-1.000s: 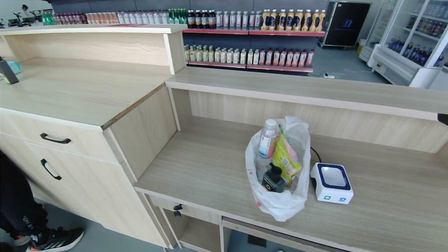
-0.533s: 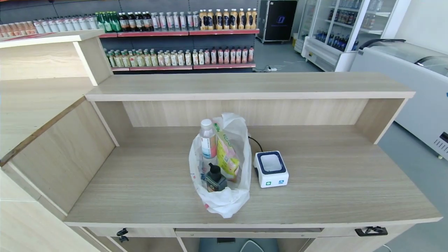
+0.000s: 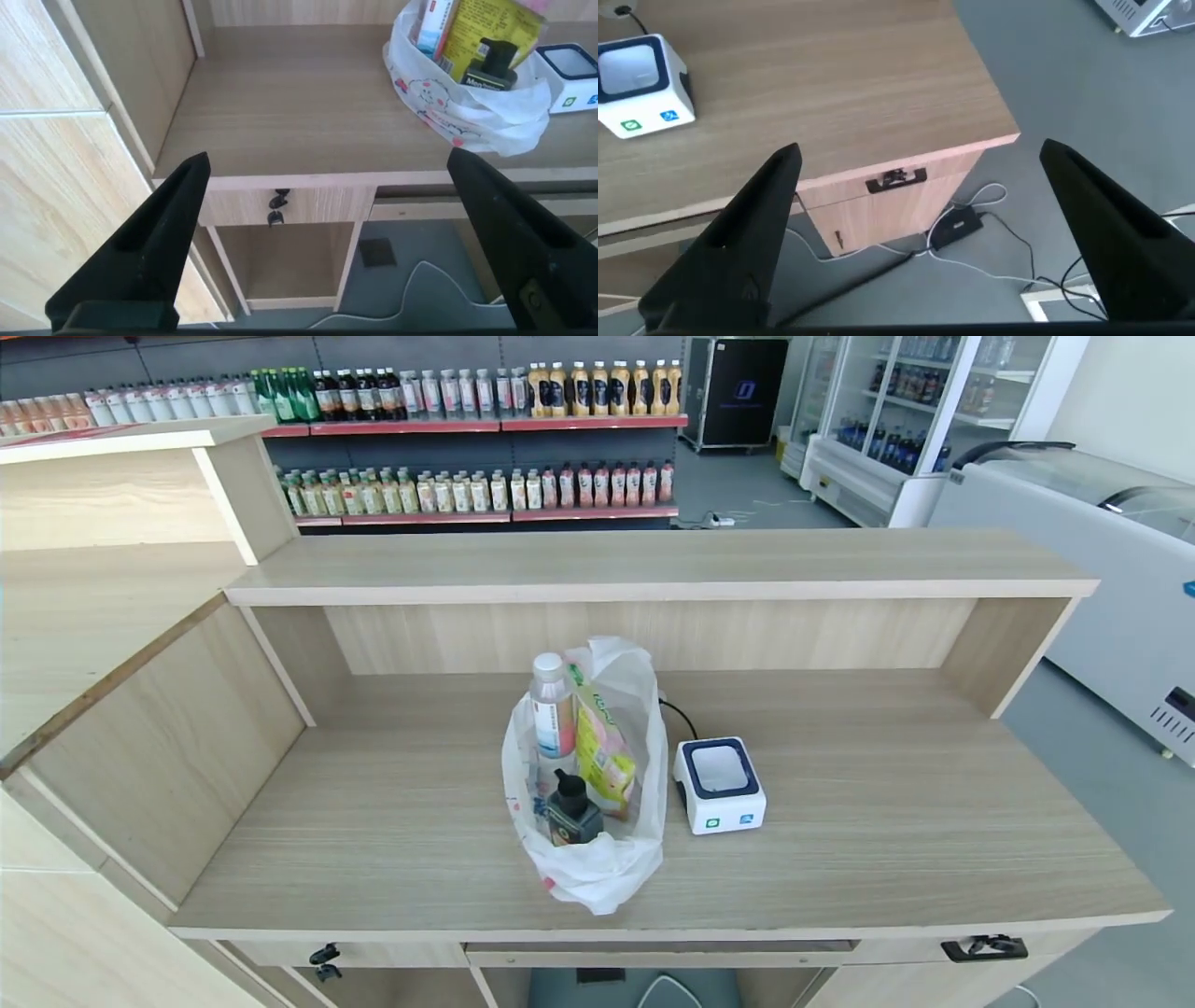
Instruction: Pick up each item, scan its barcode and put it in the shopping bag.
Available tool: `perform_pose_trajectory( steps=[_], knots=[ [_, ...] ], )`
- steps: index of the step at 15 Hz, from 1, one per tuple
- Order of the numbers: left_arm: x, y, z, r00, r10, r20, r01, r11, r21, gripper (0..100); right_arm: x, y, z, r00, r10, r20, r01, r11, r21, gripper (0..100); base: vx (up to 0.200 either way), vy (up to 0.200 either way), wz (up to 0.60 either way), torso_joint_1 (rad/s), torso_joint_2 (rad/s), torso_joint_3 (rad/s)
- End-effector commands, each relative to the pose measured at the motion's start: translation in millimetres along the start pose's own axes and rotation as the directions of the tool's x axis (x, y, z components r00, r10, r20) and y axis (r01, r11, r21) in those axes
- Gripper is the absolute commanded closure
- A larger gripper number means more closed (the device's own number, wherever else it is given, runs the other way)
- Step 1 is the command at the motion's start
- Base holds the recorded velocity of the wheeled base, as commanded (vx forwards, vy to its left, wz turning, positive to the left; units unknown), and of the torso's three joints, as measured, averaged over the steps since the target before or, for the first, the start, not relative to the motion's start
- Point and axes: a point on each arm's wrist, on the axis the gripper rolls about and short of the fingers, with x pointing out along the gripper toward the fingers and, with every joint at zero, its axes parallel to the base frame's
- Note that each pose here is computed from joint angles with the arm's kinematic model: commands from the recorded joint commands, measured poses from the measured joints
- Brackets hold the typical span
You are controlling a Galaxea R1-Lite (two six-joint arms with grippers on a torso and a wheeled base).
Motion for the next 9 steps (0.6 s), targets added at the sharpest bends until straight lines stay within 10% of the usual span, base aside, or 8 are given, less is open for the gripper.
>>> perform_pose_trajectory(
  steps=[1, 9],
  knots=[
    [0.1, 0.0, 0.0, 1.000, 0.001, -0.001, -0.001, 1.000, 0.000, 0, -20.5, 4.8, -56.4, 0.970, -0.034, 0.243, 0.022, 0.998, 0.051, 0, 0.000, 0.000, 0.00, 0.000, 0.00, 0.000],
    [0.1, 0.0, 0.0, 1.000, 0.001, -0.001, -0.001, 1.000, 0.000, 0, -19.6, 5.5, -62.1, 0.981, -0.028, 0.194, 0.008, 0.994, 0.105, 0, 0.000, 0.000, 0.00, 0.000, 0.00, 0.000]
  ],
)
